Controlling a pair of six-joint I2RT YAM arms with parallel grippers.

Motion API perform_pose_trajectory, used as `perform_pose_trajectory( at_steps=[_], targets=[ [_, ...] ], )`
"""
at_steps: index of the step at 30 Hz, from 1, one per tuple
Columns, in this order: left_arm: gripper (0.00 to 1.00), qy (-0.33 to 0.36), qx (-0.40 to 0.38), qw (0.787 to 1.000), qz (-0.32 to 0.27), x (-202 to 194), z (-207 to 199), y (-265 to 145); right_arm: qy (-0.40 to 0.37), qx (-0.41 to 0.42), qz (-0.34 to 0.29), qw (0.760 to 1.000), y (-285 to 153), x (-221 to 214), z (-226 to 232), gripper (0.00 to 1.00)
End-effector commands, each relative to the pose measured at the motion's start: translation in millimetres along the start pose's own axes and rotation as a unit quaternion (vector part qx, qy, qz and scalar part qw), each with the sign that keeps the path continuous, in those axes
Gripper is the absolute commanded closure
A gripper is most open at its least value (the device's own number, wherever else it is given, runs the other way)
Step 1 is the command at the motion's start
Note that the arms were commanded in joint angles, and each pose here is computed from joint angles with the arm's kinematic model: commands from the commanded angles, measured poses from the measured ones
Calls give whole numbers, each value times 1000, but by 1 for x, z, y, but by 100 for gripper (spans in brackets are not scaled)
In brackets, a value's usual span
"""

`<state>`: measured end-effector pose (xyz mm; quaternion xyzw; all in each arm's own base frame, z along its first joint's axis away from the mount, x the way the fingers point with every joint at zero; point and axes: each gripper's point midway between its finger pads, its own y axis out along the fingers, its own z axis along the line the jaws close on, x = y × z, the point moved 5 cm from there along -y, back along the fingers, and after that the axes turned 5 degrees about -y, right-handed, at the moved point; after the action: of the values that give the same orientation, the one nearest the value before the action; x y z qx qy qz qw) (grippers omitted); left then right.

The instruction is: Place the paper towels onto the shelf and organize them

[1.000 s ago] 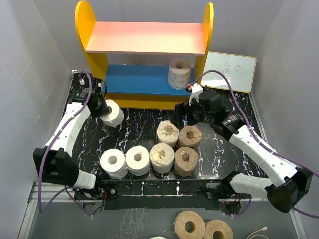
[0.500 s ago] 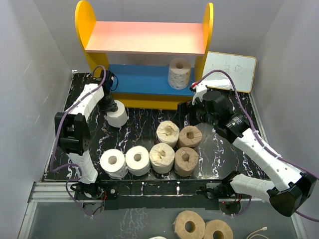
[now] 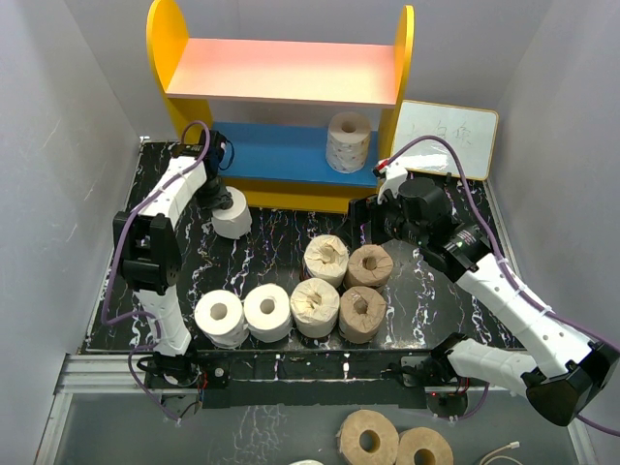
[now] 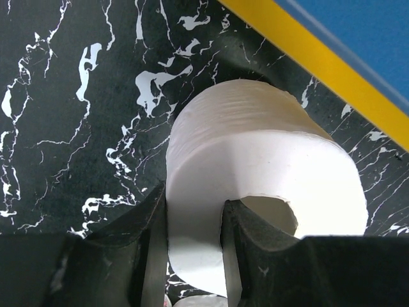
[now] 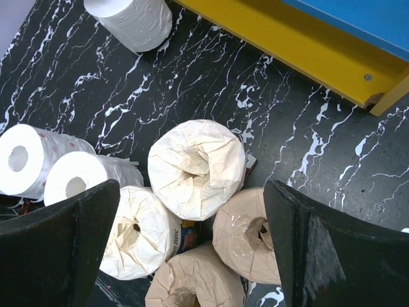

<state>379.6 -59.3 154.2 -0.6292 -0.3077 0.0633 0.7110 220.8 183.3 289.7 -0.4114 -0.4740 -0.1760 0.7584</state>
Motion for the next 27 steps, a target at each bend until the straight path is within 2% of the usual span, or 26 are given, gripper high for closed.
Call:
perform_pose_trajectory(
  at_steps=[1, 5, 12, 18, 27],
  targets=[
    [100, -17, -43, 997, -63, 12, -8, -23, -4, -2, -49, 999, -16, 24, 5, 5],
    [100, -48, -62, 993, -89, 11, -7, -26, -5, 2, -46, 999, -14, 23, 5, 5],
    [100, -87, -66, 990, -93, 12, -10, -29, -5, 9, -45, 999, -13, 22, 7, 5],
    [100, -141, -96, 979, -113, 20, -17, -43, 6, 19, -47, 999, -12, 20, 9, 5],
    [100, -150, -86, 981, -91, 12, -20, -32, 5, 11, -49, 999, -16, 18, 7, 5]
  ],
)
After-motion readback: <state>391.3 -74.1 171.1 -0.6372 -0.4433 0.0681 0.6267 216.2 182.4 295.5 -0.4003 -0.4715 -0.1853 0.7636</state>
